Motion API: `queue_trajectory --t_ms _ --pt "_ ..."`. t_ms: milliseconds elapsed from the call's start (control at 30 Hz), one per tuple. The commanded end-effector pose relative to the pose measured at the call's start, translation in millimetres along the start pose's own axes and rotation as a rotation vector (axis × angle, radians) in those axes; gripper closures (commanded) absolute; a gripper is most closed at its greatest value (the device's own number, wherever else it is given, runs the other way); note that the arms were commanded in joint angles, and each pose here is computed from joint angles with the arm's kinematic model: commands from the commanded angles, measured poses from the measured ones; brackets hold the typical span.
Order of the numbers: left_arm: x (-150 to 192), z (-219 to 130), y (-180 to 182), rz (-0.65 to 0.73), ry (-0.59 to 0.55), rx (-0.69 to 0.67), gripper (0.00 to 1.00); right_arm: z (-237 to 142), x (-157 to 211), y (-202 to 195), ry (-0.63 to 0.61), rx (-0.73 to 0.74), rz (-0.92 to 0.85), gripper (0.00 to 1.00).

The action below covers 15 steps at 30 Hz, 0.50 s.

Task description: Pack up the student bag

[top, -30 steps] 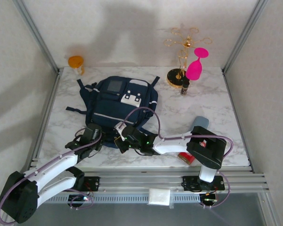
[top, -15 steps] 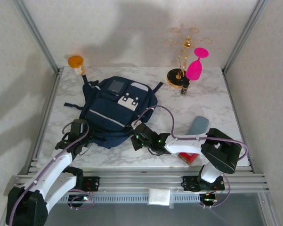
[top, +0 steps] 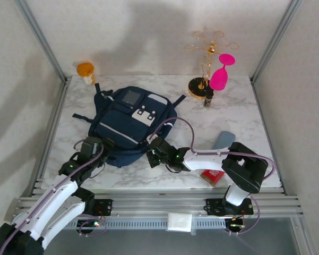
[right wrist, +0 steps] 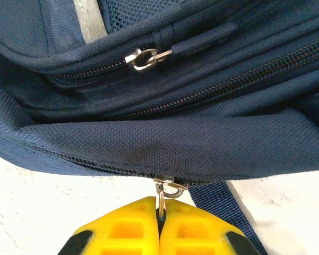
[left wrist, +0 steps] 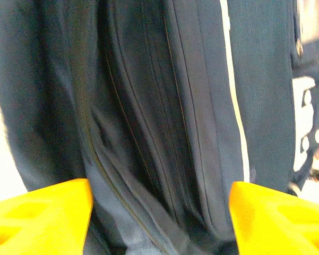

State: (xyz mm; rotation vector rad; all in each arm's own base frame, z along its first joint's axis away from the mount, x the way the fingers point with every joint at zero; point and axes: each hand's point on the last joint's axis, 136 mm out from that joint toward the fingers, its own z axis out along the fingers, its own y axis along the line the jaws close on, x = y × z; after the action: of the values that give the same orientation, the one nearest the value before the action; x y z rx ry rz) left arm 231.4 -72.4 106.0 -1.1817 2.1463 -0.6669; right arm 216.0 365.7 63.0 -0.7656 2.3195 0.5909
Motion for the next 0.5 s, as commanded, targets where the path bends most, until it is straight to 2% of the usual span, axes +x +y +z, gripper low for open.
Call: queue_trajectory --t_ms 0,67,133,233,367,433,467 --pt "21 4 25 -0.092 0.005 -0.074 0.26 1 -17 18 -0.046 -0.059 -0.023 1.00" --pt "31 9 21 -0.107 0.007 -0.048 0.26 3 -16 17 -0.049 -0.052 -0.025 1.00" --pt "36 24 28 -0.128 0.002 -0.063 0.34 6 -16 15 -0.045 -0.038 -0.036 1.00" --pt "21 36 48 -0.121 -0.078 -0.166 0.53 5 -14 2 -0.040 0.033 -0.049 1.00" --pt "-6 30 61 -0.069 -0.199 -0.249 0.78 -4 -10 -34 -0.053 0.162 -0.036 1.00" --pt "-22 24 75 -0.068 -0.251 -0.289 0.98 -8 -10 -62 -0.055 0.217 0.001 1.00" --pt "-29 22 81 -0.065 -0.271 -0.303 1.00 -9 -10 -73 -0.059 0.244 0.013 1.00"
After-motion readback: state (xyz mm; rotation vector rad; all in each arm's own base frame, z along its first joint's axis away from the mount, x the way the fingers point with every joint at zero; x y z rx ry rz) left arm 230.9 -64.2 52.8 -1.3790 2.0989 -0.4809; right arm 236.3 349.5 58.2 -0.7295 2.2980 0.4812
